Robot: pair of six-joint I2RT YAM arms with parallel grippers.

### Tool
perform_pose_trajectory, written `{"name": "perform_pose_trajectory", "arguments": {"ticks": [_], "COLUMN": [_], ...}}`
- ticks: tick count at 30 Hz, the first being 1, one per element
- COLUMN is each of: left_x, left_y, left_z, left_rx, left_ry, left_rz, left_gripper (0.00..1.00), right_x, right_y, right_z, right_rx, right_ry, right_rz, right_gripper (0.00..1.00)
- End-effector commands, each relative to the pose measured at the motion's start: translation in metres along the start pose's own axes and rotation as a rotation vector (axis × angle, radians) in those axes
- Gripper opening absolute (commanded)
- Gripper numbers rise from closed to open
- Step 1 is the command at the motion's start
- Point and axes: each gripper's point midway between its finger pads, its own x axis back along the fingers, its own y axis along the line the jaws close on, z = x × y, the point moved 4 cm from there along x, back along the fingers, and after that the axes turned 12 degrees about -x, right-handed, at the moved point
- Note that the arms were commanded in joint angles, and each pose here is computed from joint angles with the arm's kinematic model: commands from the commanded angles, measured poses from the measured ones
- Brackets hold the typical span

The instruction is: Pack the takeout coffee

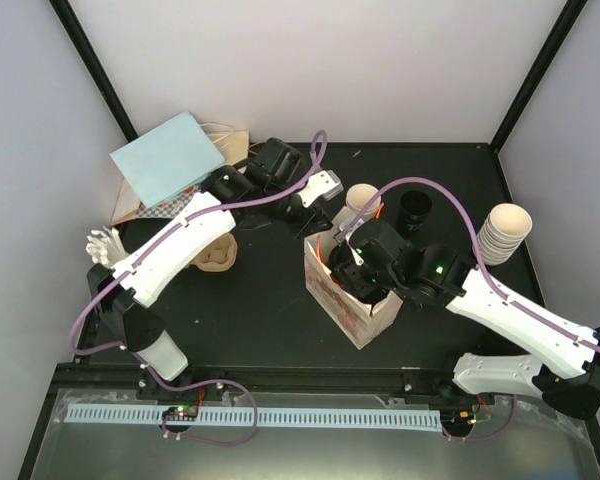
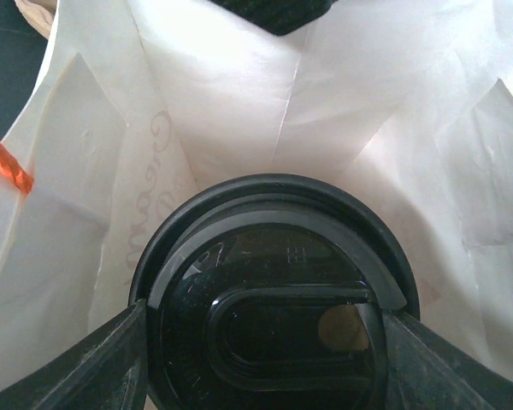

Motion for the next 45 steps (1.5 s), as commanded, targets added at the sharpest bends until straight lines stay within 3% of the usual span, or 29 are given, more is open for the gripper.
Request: {"name": "perform_pose_trajectory", "arguments": {"ticks": [1, 2, 4, 17, 24, 30, 36, 45], "left_x": [0.003, 0.004, 0.007, 0.049, 0.076, 0.098, 0.099, 0.099], "left_y": [0.001, 0.002, 0.002, 0.001, -0.011, -0.028, -0.045, -0.066], "left_z": [-0.005, -0.005, -0.007, -0.003, 0.021, 0.042, 0.064, 0.093], "left_rx": [-0.032, -0.032, -0.033, 0.008, 0.043, 0.076, 0.116, 0.195], "left_ry": [0.032, 0.035, 0.036, -0.02, -0.17, -0.255, -0.248, -0.294], "left_rz": [-0.048, -0.059, -0.081, -0.264, -0.357, -0.367, -0.296, -0.226], "left_gripper": [0.17, 0.08, 0.02, 0.02, 0.02, 0.02, 0.02, 0.02], "right_x": [0.001, 0.001, 0.001, 0.009, 0.009, 0.016, 0.021, 0.011], "right_y": [-0.002, -0.003, -0.003, 0.018, 0.055, 0.09, 0.117, 0.126], "right_z": [-0.004, -0.005, -0.006, -0.031, -0.018, -0.003, 0.017, 0.04], "right_rx": [-0.006, -0.004, 0.008, 0.109, 0.248, 0.322, 0.444, 0.517], "right_ry": [-0.031, -0.036, -0.043, -0.164, -0.167, -0.159, -0.181, -0.113], "right_rz": [0.018, 0.02, 0.021, -0.064, -0.094, -0.151, -0.148, -0.104], "right_gripper": [0.49, 0.48, 0.48, 0.49, 0.47, 0.48, 0.49, 0.49]}}
